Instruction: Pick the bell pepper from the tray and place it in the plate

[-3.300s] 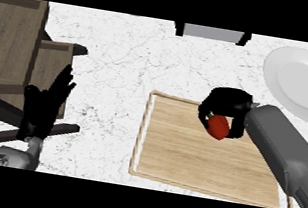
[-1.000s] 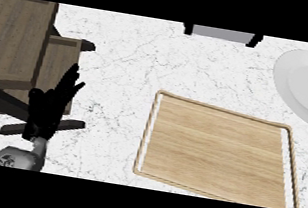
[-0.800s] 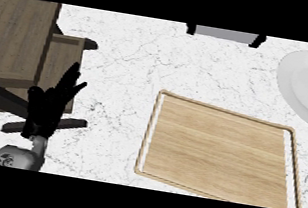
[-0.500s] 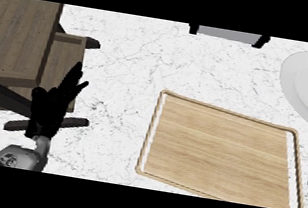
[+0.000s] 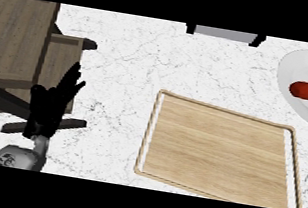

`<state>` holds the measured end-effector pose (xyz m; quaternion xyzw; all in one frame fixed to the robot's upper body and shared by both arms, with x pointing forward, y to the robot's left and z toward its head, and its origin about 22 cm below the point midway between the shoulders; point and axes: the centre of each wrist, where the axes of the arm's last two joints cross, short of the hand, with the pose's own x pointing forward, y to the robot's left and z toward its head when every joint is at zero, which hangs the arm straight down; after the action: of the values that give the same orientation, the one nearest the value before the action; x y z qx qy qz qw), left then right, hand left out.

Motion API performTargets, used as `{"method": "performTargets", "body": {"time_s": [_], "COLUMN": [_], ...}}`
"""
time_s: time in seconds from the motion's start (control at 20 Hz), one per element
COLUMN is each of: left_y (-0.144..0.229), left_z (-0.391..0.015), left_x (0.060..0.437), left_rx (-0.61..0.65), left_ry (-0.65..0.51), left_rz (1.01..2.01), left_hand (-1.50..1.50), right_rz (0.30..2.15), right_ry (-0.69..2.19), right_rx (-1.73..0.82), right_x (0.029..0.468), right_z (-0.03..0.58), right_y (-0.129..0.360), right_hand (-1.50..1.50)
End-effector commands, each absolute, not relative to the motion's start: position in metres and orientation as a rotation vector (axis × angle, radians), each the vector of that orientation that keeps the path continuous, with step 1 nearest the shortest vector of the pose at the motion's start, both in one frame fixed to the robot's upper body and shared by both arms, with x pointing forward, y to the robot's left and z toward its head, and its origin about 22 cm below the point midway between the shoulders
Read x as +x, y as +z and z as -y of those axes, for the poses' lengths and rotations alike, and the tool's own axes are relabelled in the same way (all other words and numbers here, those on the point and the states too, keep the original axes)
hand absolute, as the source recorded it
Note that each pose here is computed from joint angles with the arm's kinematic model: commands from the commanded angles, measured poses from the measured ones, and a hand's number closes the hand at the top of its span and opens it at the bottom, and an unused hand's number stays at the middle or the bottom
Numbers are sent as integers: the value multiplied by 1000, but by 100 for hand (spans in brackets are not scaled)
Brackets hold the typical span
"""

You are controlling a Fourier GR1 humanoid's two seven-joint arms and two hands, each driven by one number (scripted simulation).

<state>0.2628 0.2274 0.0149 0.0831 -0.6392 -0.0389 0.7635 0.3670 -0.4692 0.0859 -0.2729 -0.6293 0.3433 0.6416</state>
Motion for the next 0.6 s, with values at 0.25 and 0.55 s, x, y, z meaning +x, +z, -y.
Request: {"method": "performTargets", "body": {"time_s": [0.25, 0.55], "left_y": [11, -9], "left_z": [-236, -233], "left_x": [265, 246], "left_rx": [201, 192], "left_ry": [-63, -87], "left_rz": [1333, 1344], "left_hand": [0, 0], "right_rz": [1719, 1708], "right_ry": [308, 291], "right_rx": [-296, -237], "right_x": [352, 332], "right_z": [496, 514], "right_y": [100, 93], "right_hand": [-150, -150]}}
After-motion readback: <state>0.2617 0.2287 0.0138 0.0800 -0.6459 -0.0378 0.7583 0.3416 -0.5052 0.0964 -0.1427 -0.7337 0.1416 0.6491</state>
